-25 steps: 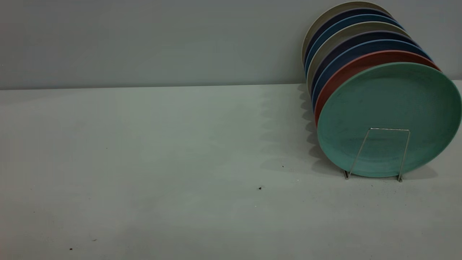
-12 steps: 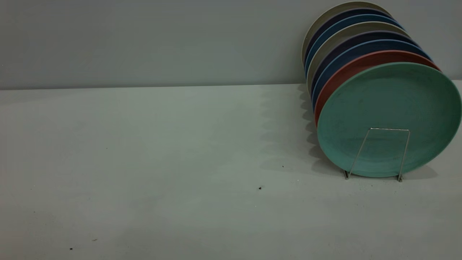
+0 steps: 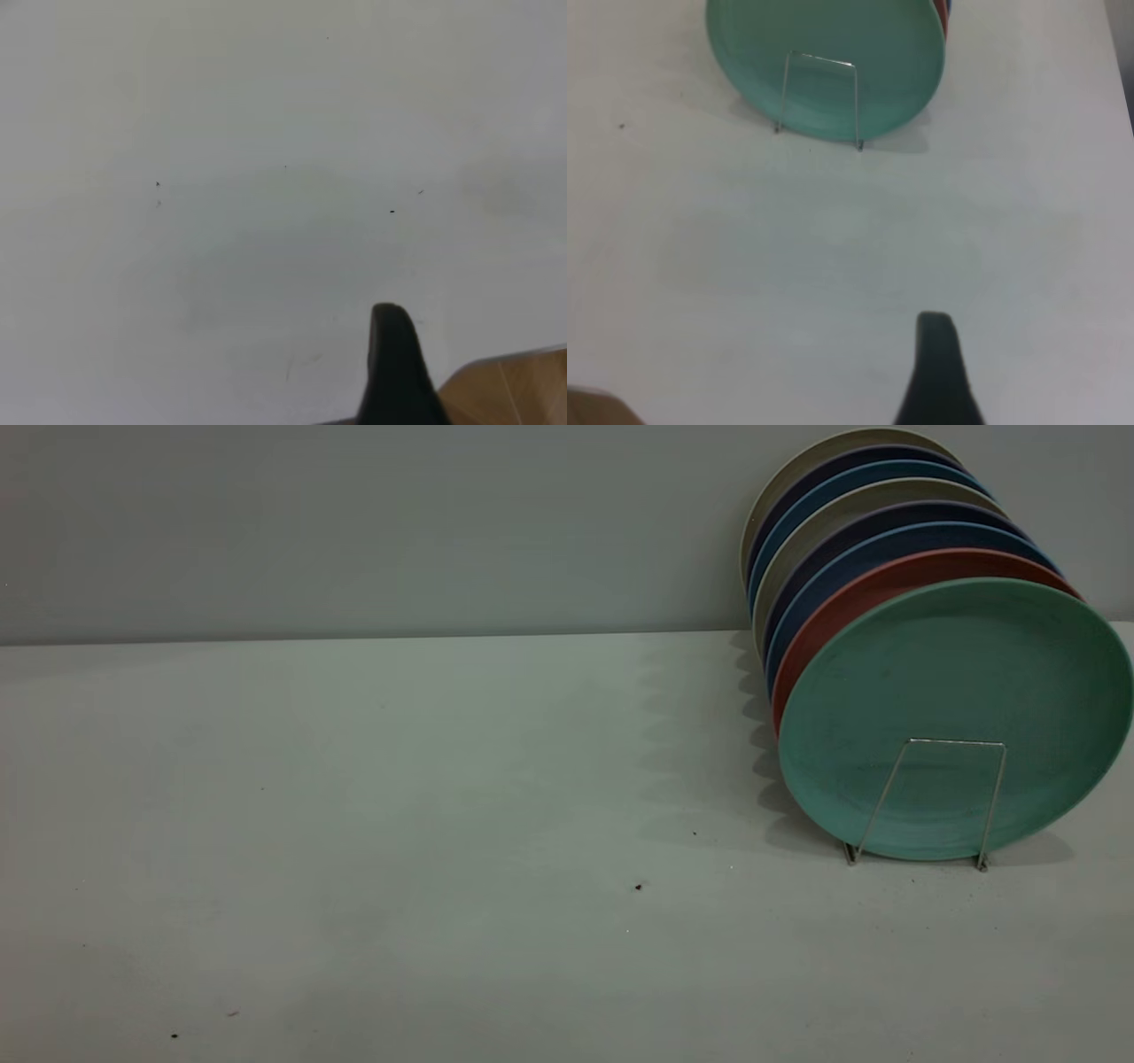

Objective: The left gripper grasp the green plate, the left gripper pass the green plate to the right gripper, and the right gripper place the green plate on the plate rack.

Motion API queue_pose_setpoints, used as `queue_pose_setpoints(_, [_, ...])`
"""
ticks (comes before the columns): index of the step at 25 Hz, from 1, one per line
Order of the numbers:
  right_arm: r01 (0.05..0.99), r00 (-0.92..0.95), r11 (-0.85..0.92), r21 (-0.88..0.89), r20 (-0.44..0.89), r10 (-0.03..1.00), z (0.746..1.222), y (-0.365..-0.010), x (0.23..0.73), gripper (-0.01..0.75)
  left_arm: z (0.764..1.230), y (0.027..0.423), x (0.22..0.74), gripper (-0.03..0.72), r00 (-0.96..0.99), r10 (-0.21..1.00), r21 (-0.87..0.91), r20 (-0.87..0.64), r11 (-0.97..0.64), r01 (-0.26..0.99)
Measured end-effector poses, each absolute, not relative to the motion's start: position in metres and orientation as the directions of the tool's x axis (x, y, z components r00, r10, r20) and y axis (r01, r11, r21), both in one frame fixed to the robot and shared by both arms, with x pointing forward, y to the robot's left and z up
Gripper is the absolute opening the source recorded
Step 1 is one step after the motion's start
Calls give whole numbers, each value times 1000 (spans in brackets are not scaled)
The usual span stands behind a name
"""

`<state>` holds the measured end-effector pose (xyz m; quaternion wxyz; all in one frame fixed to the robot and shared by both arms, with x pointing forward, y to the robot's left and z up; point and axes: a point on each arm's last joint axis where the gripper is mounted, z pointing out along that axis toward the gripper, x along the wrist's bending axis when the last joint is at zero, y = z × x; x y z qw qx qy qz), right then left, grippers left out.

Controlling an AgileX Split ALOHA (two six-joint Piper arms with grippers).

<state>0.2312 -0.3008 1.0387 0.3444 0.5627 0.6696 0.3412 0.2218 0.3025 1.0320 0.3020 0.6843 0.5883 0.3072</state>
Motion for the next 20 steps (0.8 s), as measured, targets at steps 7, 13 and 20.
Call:
queue_pose_setpoints(7, [519,-129,134,845,-77,989,1039,-301,231,575,1032,303,222,510,119,991,775,65,-125,620])
queue_pose_setpoints(13, [519,-129,134,845,-77,989,1039,-301,231,575,1032,302,222,510,97,995,777,32,-86,624])
queue_pose_setpoints(20, [519,-129,134,845,-77,989,1039,-301,231,575,1032,302,222,510,85,996,777,16,-66,626])
